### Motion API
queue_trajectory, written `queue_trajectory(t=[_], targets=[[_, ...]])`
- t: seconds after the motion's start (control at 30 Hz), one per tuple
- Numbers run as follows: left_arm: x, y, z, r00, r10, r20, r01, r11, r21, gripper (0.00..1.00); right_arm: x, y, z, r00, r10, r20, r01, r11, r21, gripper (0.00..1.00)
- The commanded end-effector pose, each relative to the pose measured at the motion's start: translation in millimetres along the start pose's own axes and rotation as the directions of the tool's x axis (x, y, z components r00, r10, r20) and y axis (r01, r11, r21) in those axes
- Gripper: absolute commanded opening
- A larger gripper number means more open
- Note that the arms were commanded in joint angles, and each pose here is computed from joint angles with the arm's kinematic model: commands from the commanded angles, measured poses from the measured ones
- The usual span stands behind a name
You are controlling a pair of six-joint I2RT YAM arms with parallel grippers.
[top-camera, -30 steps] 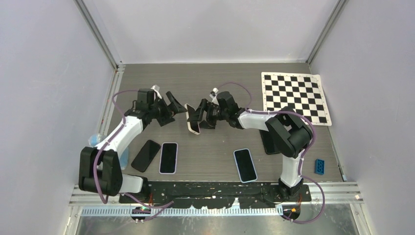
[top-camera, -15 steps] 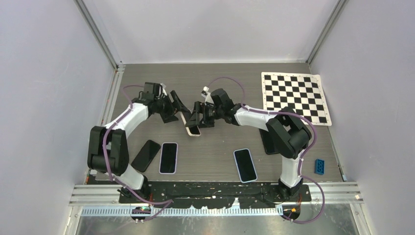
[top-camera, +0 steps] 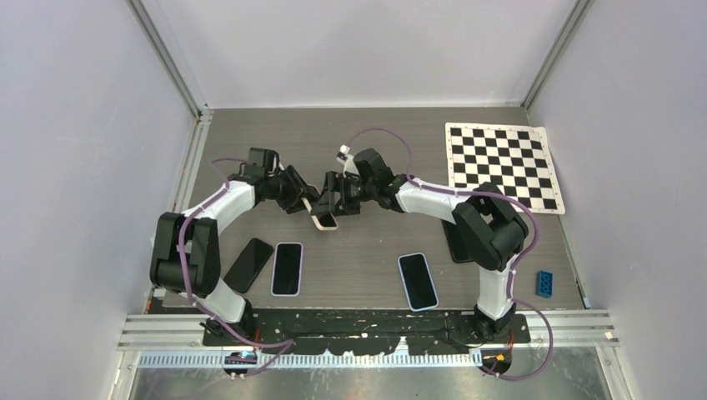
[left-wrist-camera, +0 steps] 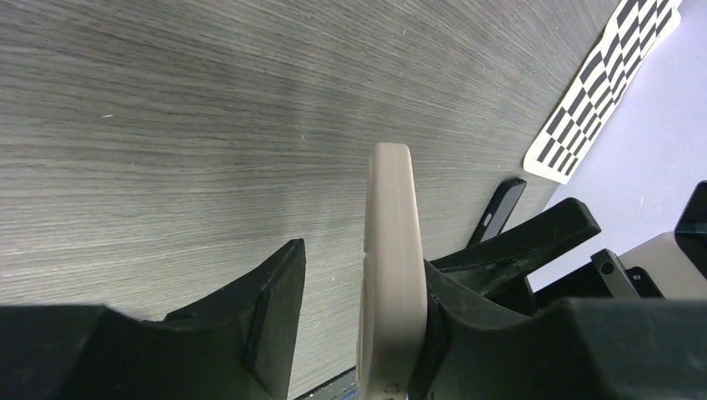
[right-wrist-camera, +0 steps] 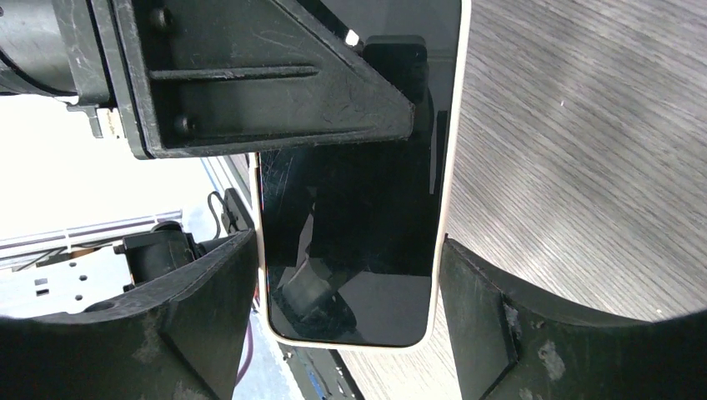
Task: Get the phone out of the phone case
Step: Remove the phone case from the phone.
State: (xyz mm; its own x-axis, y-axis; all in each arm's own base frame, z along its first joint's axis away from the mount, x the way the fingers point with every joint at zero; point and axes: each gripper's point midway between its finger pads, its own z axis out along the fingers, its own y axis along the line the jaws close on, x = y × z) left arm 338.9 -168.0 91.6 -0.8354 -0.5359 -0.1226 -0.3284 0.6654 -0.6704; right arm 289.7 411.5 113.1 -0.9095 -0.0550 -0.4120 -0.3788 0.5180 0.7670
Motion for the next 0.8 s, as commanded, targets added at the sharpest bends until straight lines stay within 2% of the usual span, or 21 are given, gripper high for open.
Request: queue_trajectory(t=[0.0,0.1,0.2,0.23,0.27,0.33,0.43,0.63,0.77], targets=[[-5.8,-17.6,-7.9,0.999,0.008,0.041,-0.010,0.998,0.056,0.43,-28.7,37.2,-1.9,0.994,-0.064,0.089,0.073,0.993,-0.098,0.55],[-6.4,-18.5,-7.2,0.999,0.001,0.045,-0.003,0.998,0.059,0.35,-25.9,38.0,3.1,0.996,-0.054,0.077,0.062,0.993,-0.104,0.55],[-6.0,-22.2,-7.8,0.999,0.007,0.043,-0.010,0.997,0.080,0.08,-27.0,38.5,7.4,0.996,-0.041,0.075,0.049,0.993,-0.108,0.55],[-6.0,-23.0,-7.9,0.999,0.010,0.043,-0.014,0.996,0.083,0.01,-26.4,37.1,9.2,0.997,-0.035,0.072,0.043,0.993,-0.107,0.60],[-6.6,-24.8,-9.0,0.999,0.018,0.045,-0.022,0.996,0.089,0.00,-25.2,37.8,9.4,0.997,-0.038,0.067,0.045,0.992,-0.115,0.65],[-7.9,-29.1,-11.0,0.998,0.044,0.048,-0.048,0.994,0.103,0.00,-21.5,36.9,7.7,0.997,-0.056,0.061,0.064,0.989,-0.130,0.90],[-10.6,-41.0,-16.4,0.993,0.103,0.050,-0.110,0.984,0.138,0.00,-18.1,28.5,-0.8,0.998,-0.048,0.034,0.052,0.990,-0.128,0.97],[-20.9,-78.3,-40.1,0.959,0.259,0.115,-0.280,0.931,0.236,0.00,-35.3,18.4,-51.0,0.988,-0.017,0.154,0.038,0.990,-0.133,0.99],[-17.7,-108.3,-66.2,0.912,0.362,0.193,-0.408,0.846,0.344,0.00,-44.2,16.9,-87.9,0.963,0.078,0.258,-0.037,0.986,-0.160,0.88]])
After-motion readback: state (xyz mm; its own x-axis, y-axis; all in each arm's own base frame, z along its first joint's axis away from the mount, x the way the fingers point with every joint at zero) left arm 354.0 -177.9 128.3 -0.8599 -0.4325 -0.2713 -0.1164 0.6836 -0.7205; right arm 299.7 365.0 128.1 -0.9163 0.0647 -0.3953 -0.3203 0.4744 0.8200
